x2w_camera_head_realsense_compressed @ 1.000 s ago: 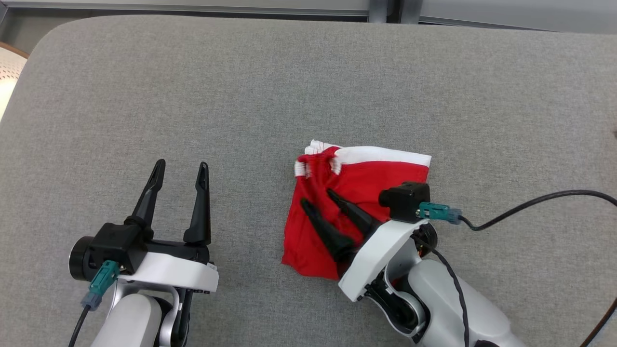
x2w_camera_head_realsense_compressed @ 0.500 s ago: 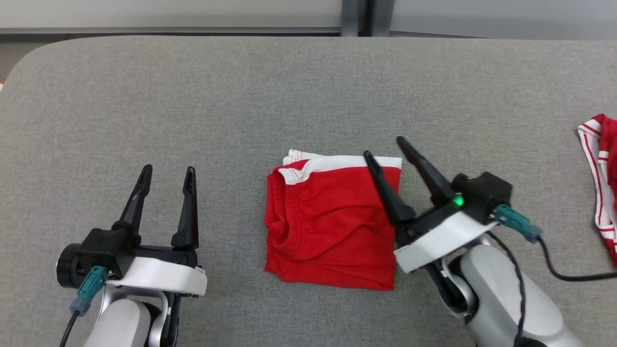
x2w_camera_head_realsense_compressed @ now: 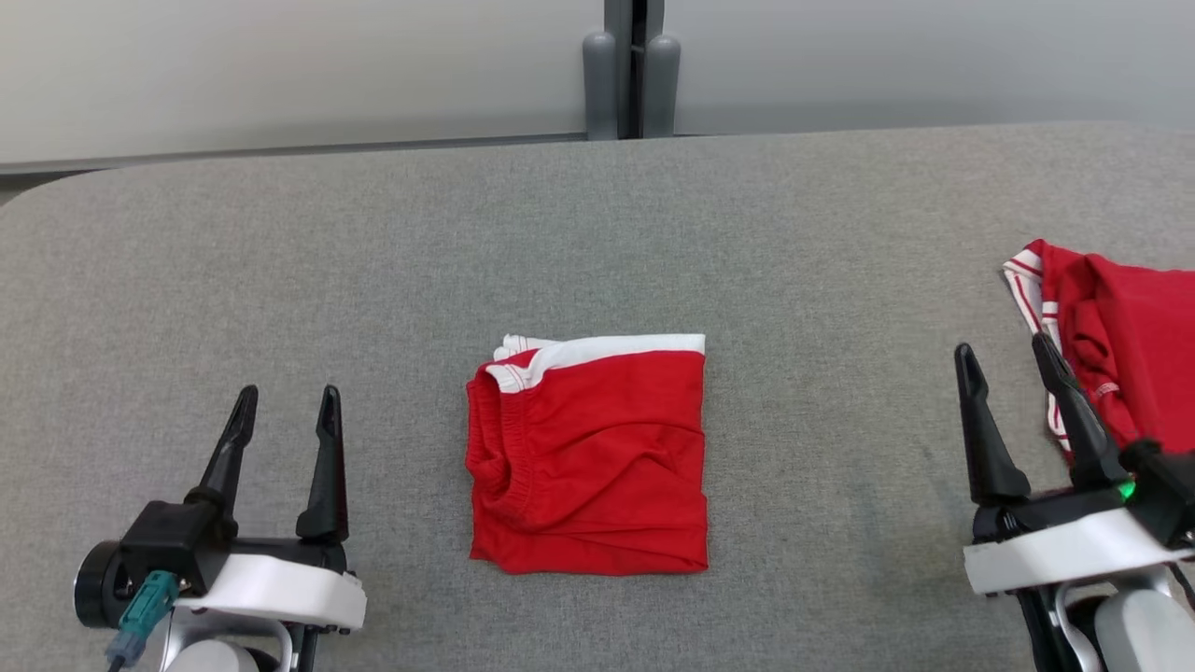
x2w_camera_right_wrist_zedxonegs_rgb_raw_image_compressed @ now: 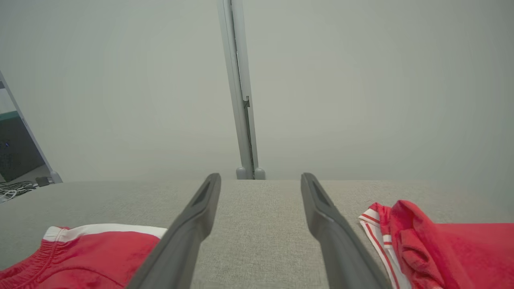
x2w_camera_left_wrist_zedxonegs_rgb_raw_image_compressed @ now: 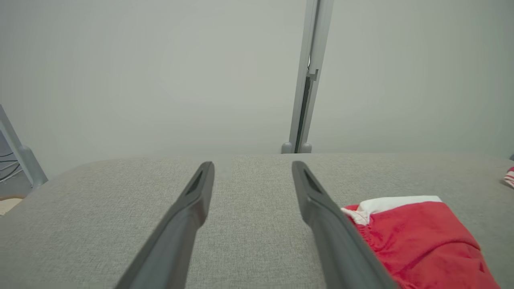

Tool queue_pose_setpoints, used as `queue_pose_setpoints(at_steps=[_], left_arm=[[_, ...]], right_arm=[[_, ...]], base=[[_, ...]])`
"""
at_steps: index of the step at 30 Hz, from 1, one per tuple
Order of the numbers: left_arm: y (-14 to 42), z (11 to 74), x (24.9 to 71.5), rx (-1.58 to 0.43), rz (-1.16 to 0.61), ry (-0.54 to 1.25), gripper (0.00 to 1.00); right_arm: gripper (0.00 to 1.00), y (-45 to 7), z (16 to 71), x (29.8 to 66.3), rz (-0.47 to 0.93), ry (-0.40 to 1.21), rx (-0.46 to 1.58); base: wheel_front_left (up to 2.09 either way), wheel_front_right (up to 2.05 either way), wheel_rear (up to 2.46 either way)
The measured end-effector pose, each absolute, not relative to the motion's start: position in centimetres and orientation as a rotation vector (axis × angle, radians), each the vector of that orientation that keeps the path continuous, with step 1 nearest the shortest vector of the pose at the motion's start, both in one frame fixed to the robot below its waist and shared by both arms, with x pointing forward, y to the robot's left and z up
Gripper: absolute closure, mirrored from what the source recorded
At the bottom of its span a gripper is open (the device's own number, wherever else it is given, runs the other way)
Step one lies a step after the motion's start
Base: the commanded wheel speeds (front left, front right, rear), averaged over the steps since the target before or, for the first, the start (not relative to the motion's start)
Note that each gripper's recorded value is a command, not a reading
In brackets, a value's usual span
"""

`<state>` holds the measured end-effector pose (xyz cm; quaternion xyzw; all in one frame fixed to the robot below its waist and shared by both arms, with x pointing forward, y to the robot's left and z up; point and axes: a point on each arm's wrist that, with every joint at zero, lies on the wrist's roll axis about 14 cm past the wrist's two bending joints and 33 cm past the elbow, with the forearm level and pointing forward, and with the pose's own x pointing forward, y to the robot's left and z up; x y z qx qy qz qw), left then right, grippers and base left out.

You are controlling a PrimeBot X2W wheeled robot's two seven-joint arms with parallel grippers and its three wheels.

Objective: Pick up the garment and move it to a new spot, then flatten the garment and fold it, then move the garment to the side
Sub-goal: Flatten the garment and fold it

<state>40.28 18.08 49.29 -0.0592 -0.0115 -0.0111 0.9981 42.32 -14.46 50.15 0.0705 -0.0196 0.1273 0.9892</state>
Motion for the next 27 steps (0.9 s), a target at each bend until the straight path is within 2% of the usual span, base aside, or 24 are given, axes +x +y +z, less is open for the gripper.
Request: queue_pose_setpoints(at_steps=[16, 27], left_arm=[[18.2, 50.4, 35.1, -0.099, -0.035, -0.013, 0.00], [18.3, 50.8, 34.4, -0.085, -0.036, -0.010, 0.00]], right_arm=[[0.00, -16.8, 52.9, 35.0, 0.174, -0.027, 0.091], [0.00, -17.2, 52.9, 33.8, 0.156, -0.006, 0.096]], base=[[0.00, 0.00, 0.00], [0.00, 0.00, 0.00]])
